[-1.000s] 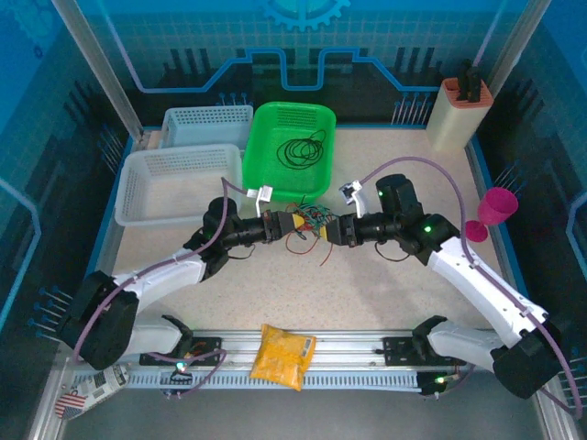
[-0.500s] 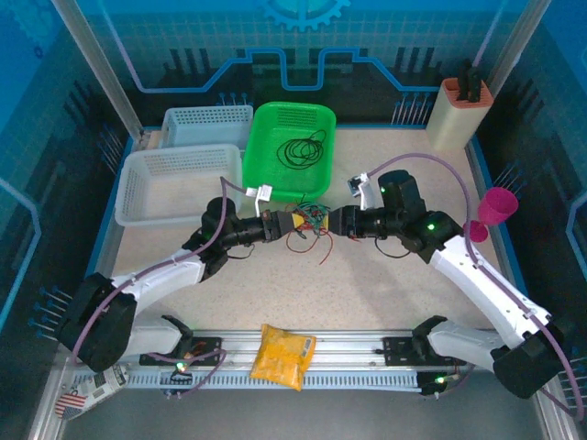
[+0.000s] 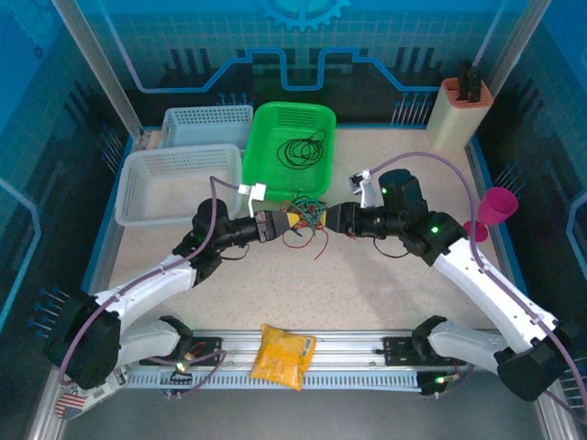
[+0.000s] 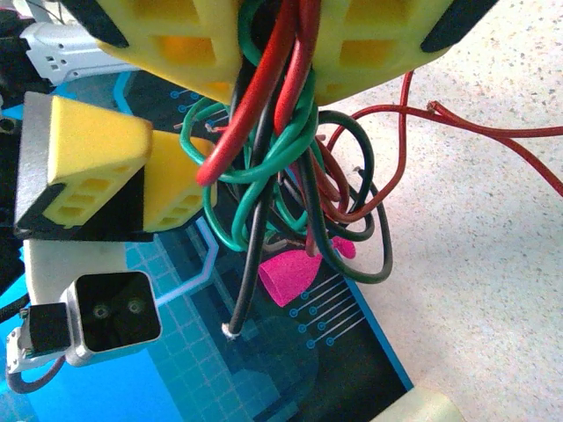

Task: Untangle the cables

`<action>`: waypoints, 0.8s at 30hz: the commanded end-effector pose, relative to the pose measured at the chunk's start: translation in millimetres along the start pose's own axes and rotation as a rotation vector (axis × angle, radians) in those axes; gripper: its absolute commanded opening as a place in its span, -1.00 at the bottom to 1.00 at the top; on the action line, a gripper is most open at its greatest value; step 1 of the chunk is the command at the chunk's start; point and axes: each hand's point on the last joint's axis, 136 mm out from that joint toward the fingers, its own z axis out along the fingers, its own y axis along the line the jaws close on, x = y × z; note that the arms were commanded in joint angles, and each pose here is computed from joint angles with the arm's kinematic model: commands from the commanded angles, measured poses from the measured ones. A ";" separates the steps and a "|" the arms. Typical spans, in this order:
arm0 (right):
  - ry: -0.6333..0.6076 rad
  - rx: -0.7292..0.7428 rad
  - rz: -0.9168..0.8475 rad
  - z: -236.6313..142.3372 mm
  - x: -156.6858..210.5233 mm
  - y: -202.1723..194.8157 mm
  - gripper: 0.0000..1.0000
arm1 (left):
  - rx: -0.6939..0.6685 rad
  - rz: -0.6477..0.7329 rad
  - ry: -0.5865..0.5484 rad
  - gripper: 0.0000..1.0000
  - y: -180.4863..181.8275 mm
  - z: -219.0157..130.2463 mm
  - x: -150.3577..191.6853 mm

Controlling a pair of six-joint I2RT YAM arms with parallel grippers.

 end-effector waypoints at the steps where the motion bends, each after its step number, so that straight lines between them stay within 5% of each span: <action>1: -0.024 -0.046 0.035 -7.0 -5.2 17.4 -0.27 | -0.005 0.107 -0.040 -0.87 -11.6 -6.1 -8.2; 10: -0.010 -0.098 0.240 6.3 -8.5 27.0 -0.27 | -0.040 0.168 -0.088 -0.86 -10.2 -13.4 -13.5; 24: 0.020 -0.062 0.317 17.8 0.2 23.4 -0.33 | -0.030 0.184 -0.107 -0.86 -14.2 -14.3 -17.4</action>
